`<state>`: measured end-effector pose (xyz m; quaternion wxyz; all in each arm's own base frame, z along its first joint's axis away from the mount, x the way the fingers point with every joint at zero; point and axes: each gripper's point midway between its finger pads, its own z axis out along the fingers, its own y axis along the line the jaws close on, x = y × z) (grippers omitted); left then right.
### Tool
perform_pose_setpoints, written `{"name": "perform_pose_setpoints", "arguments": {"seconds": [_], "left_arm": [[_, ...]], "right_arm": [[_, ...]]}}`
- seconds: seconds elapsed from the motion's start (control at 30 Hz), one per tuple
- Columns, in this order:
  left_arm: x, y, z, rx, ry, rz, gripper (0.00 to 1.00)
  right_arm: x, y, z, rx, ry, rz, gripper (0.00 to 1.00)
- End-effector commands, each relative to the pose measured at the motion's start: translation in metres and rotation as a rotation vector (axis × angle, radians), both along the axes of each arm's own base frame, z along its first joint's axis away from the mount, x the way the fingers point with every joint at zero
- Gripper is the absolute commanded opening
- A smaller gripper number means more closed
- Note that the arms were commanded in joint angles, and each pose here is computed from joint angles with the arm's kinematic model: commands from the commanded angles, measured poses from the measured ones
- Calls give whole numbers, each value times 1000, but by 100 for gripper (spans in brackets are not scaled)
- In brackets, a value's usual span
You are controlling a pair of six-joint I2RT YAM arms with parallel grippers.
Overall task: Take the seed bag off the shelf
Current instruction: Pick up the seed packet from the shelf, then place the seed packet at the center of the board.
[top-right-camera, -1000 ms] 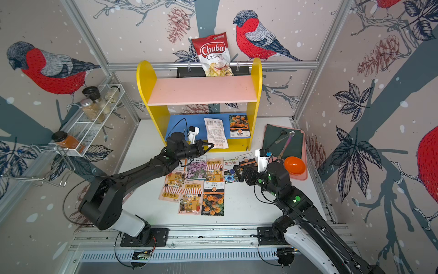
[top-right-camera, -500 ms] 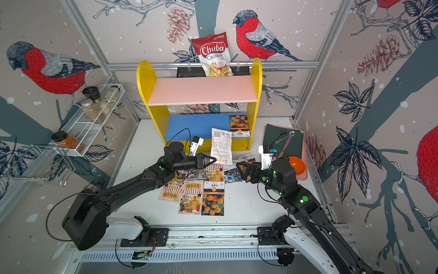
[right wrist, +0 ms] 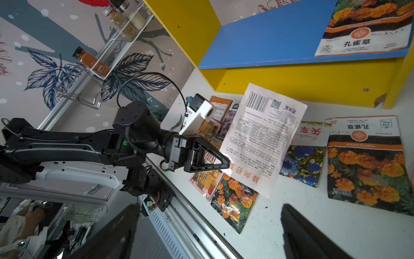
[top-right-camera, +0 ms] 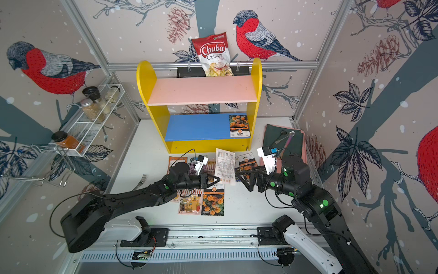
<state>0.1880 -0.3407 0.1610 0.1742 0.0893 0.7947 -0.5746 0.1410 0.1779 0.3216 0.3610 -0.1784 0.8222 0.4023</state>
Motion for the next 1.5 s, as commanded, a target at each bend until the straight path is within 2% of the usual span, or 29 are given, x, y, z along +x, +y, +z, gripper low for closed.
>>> {"name": "perform_pose_setpoints", "arguments": {"seconds": [0.0,0.13,0.37,0.6,0.9,1.47], "left_arm": [[-4,-13,15,-96,-29,25,0],[-19,-26,3,-113,-1,11,0],[-33,-37,-18,-106,47,14,0],[-43,-43,-48,-49,110,40,0],[-51,-44,-77,-9,195,52,0],[-70,-42,-108,91,279,58,0]], "right_arm": [[-18,-6,-19,-62,89,38,100],[-25,-13,-33,-116,141,36,100],[-35,-27,-30,-168,140,18,100],[-39,-31,-32,-191,146,16,100],[-36,-33,-31,-193,132,0,100],[-35,-35,-37,-193,128,-14,100]]}}
